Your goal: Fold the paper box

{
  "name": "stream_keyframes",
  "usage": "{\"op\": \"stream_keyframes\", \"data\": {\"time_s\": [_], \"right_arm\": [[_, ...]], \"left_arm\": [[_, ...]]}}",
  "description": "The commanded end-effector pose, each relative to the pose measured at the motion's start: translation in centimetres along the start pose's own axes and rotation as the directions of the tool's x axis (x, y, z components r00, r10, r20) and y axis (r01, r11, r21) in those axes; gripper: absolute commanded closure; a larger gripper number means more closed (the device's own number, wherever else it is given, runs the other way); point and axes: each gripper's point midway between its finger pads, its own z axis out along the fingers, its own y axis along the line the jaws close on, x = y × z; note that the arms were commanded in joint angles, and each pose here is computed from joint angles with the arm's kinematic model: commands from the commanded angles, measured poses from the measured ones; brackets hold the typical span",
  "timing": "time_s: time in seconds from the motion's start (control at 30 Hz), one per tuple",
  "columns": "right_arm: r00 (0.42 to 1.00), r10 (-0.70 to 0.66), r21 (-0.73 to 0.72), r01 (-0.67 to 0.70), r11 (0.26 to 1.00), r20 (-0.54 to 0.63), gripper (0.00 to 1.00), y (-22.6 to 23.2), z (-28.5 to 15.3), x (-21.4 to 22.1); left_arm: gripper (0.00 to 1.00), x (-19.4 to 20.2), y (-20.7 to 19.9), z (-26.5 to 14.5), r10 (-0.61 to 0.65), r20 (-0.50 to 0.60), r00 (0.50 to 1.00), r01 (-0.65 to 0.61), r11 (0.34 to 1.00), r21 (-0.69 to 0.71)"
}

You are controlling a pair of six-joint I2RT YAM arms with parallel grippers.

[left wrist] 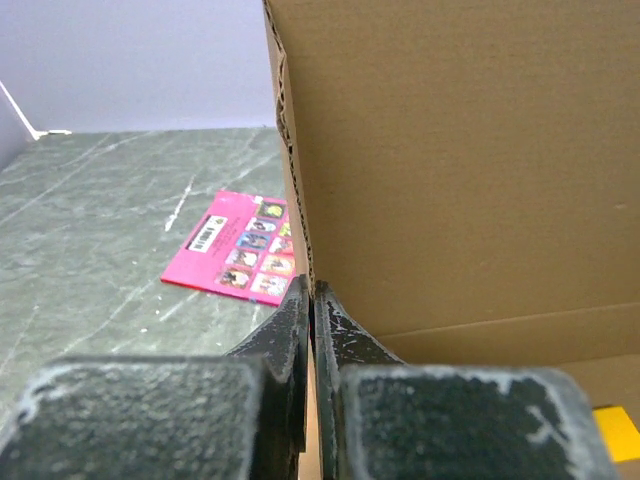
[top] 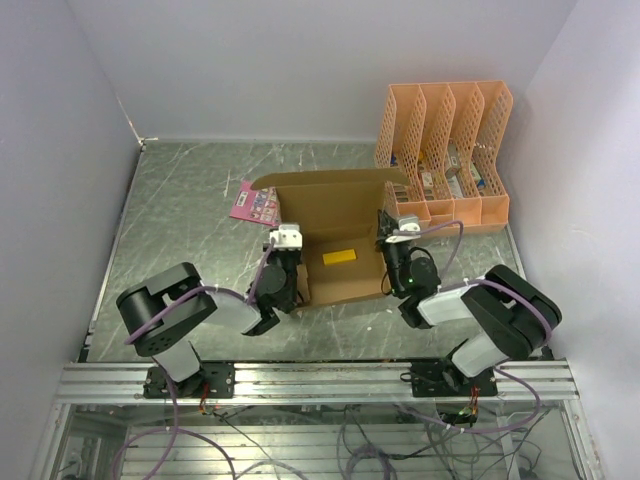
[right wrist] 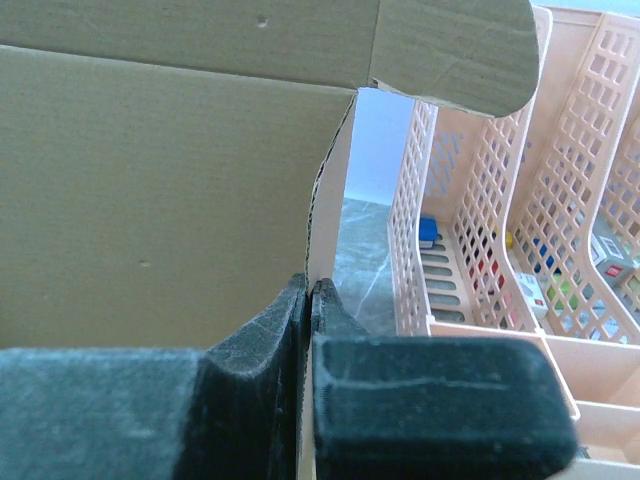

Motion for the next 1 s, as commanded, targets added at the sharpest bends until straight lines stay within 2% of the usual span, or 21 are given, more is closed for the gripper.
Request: {"op": "stream_keyframes", "data": {"time_s": [0.0, 0.23, 0.5, 0.7, 0.97], "right_arm": [[0.991, 0.065, -0.132, -0.05, 0.99, 0.116, 1.0, 2.3, -0.9, -3.1], [0.994, 0.03, -0.136, -0.016, 0.991, 0.103, 1.0, 1.9, -2.0, -2.0], [0.994, 0.001, -0.144, 0.014, 0.989, 0.106, 1.0, 1.7, -2.4, -1.5], [0.994, -0.022, -0.163, 0.04, 0.986, 0.111, 1.0, 1.1, -3.2, -1.4], [0.994, -0.04, -0.177, 0.059, 0.982, 0.105, 1.0, 0.4, -4.0, -0.9]], "left_arm": [[0.92, -2.7, -3.8, -2.1, -0.195, 0.059, 0.979, 0.182, 0.966, 0.183], [0.81, -1.5, -4.4, -3.3, -0.236, -0.005, 0.972, 0.231, 0.948, 0.22], [0.58, -1.2, -4.2, -4.2, -0.265, -0.076, 0.961, 0.276, 0.929, 0.246], [0.56, -1.1, -3.4, -5.1, -0.276, -0.11, 0.955, 0.296, 0.918, 0.263], [0.54, -1.3, -3.4, -7.2, -0.258, -0.194, 0.947, 0.314, 0.874, 0.37]]}}
